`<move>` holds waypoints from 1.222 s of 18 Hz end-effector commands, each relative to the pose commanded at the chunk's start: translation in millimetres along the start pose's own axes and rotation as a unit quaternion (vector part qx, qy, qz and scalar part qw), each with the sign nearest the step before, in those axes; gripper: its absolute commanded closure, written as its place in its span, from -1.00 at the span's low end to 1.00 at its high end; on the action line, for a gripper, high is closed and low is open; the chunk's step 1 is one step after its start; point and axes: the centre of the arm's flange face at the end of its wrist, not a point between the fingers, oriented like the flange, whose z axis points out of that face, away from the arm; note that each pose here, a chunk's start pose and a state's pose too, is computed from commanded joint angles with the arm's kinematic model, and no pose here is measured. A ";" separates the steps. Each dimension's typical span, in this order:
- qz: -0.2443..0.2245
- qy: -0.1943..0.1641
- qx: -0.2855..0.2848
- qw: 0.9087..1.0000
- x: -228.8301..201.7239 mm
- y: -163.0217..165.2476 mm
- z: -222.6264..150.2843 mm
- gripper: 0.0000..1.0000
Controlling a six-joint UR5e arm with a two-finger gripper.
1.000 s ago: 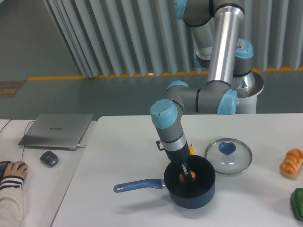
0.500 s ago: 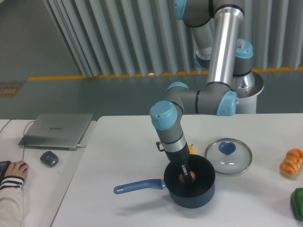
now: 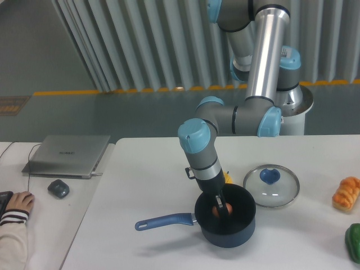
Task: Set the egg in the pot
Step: 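Lower the egg into the saucepan toward its bottom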
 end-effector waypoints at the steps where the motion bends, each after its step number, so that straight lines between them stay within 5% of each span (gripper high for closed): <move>1: 0.000 0.000 0.000 1.000 0.0 0.0 0.0 0.54; 3: 0.001 0.000 0.000 1.000 0.0 0.0 0.0 0.45; 6: 0.006 -0.001 0.000 1.000 -0.1 -0.1 -0.2 0.03; 22: 0.008 -0.001 0.000 1.000 -0.2 -0.1 1.3 -0.08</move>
